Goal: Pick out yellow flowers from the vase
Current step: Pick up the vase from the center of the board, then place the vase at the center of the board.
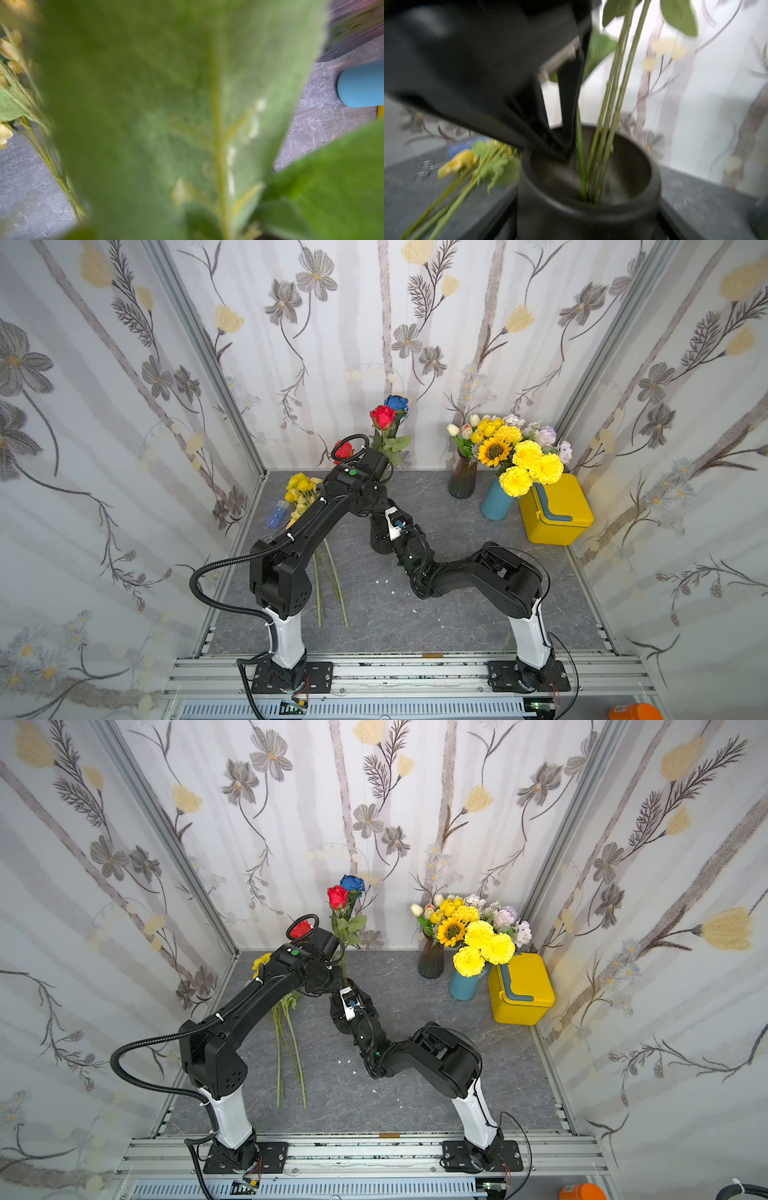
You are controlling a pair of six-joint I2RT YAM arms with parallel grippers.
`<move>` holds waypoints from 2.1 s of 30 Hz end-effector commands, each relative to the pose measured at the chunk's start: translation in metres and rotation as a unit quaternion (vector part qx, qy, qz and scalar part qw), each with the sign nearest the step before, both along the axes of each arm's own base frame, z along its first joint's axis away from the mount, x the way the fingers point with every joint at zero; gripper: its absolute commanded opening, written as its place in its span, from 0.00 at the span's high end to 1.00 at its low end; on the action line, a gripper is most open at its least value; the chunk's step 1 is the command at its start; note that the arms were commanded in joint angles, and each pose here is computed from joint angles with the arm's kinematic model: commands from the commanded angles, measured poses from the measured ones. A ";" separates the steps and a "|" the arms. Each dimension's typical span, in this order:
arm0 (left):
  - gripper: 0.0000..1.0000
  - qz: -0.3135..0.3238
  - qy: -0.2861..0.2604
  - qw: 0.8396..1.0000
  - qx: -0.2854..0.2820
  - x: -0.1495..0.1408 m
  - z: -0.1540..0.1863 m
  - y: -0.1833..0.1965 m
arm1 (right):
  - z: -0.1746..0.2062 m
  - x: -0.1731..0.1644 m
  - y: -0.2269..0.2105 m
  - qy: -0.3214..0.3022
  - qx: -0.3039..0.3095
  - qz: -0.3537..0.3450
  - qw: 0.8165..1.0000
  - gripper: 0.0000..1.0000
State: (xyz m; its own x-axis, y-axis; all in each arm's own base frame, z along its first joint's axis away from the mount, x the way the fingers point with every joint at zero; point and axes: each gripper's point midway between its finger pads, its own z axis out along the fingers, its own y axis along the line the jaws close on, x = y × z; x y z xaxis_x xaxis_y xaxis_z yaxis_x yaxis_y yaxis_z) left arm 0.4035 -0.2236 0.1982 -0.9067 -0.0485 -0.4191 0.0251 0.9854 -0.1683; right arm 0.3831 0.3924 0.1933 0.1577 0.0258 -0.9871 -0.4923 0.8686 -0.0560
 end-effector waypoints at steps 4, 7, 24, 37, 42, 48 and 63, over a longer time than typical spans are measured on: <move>0.85 -0.022 0.046 0.998 0.020 -0.012 -0.019 -0.001 | 0.017 -0.010 0.014 -0.033 0.002 0.028 0.999 0.17; 0.90 -0.020 0.039 0.999 0.025 -0.011 -0.013 0.002 | 0.020 -0.010 0.008 -0.030 0.007 0.018 0.999 0.13; 1.00 0.050 -0.066 0.992 0.097 0.040 0.053 0.084 | 0.074 -0.061 -0.046 0.002 0.099 0.071 0.993 0.00; 1.00 0.071 -0.057 0.988 0.128 0.076 0.038 0.126 | 0.050 -0.059 -0.048 0.028 0.032 0.097 0.994 0.00; 1.00 0.066 -0.055 0.989 0.124 0.071 0.040 0.131 | 0.034 -0.019 -0.020 0.031 0.010 0.140 0.990 0.00; 1.00 0.047 -0.042 0.991 0.116 0.066 0.031 0.127 | 0.027 0.012 0.036 -0.009 -0.037 0.194 0.980 0.00; 1.00 0.007 -0.041 0.995 0.095 0.064 0.029 0.105 | -0.006 0.058 0.115 -0.002 -0.102 0.265 0.959 0.04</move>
